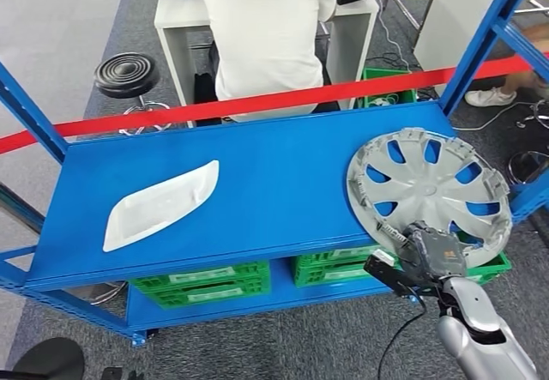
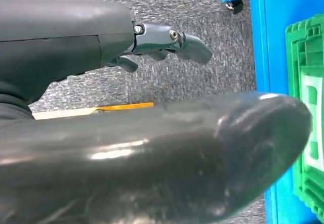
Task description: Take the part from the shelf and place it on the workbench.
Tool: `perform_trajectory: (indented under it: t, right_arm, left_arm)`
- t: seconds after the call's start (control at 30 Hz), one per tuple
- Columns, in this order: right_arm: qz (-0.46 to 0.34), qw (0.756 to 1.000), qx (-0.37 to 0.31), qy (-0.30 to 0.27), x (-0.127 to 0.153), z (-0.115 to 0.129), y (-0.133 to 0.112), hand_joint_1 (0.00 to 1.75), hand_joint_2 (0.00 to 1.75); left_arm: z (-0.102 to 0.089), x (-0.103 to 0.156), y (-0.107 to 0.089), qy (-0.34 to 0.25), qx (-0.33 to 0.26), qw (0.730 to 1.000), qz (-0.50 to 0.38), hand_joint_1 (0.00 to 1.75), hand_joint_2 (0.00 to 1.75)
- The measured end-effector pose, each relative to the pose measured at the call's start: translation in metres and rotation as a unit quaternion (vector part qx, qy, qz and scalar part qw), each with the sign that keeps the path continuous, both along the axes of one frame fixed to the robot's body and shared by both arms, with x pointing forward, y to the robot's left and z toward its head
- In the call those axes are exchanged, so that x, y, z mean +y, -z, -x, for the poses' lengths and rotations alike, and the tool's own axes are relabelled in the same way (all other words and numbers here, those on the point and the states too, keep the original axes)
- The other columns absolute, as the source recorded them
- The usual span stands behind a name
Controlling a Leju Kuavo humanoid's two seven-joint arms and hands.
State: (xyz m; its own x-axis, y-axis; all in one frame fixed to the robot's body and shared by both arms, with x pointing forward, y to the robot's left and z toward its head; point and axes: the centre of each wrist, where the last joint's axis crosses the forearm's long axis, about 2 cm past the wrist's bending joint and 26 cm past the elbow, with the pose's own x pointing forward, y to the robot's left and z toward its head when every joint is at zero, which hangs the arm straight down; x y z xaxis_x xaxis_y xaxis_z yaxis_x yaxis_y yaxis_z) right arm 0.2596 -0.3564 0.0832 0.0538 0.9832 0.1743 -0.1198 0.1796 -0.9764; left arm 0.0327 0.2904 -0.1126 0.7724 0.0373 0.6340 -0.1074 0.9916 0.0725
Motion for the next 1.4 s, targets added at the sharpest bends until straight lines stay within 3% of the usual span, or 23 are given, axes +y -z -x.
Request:
perform_trajectory:
  t: [0.13,0.23,0.43,0.6,0.77,0.97,1.07,1.27,1.4]
  right_arm:
    - [-0.033,0.999,-0.010,-0.017,0.002,0.004,-0.001,1.75,1.75]
    - [-0.123,0.990,-0.030,-0.062,0.005,0.008,-0.008,1.75,1.75]
    - [-0.294,0.935,-0.086,-0.178,0.022,0.014,-0.030,1.75,1.75]
    - [-0.354,0.901,-0.106,-0.227,0.032,0.022,-0.038,1.75,1.75]
    - [-0.459,0.826,-0.153,-0.288,0.051,0.029,-0.055,1.75,1.75]
    - [-0.503,0.781,-0.170,-0.328,0.068,0.033,-0.068,1.75,1.75]
    - [-0.559,0.732,-0.167,-0.352,0.078,0.035,-0.073,1.75,1.75]
    - [-0.642,0.601,-0.156,-0.451,0.117,0.043,-0.101,1.75,1.75]
    - [-0.652,0.560,-0.151,-0.488,0.129,0.048,-0.114,1.75,1.75]
  left_arm:
    - [0.003,0.001,0.000,-0.001,0.005,1.000,-0.012,0.00,0.00]
    - [0.004,0.001,0.000,-0.006,0.000,1.000,-0.013,0.00,0.00]
    - [0.001,0.000,0.000,-0.007,-0.006,1.000,-0.007,0.00,0.00]
    - [0.001,0.001,0.000,-0.005,-0.004,1.000,-0.007,0.00,0.00]
    - [0.000,0.001,0.000,-0.004,-0.002,1.000,-0.007,0.00,0.00]
    - [-0.002,0.001,0.000,-0.004,-0.004,1.000,-0.008,0.00,0.00]
    - [-0.002,0.001,0.000,-0.003,-0.004,1.000,-0.006,0.00,0.00]
    - [-0.003,0.003,0.000,-0.011,-0.008,1.000,0.001,0.00,0.00]
    - [-0.004,0.003,0.000,-0.015,-0.011,1.000,0.005,0.00,0.00]
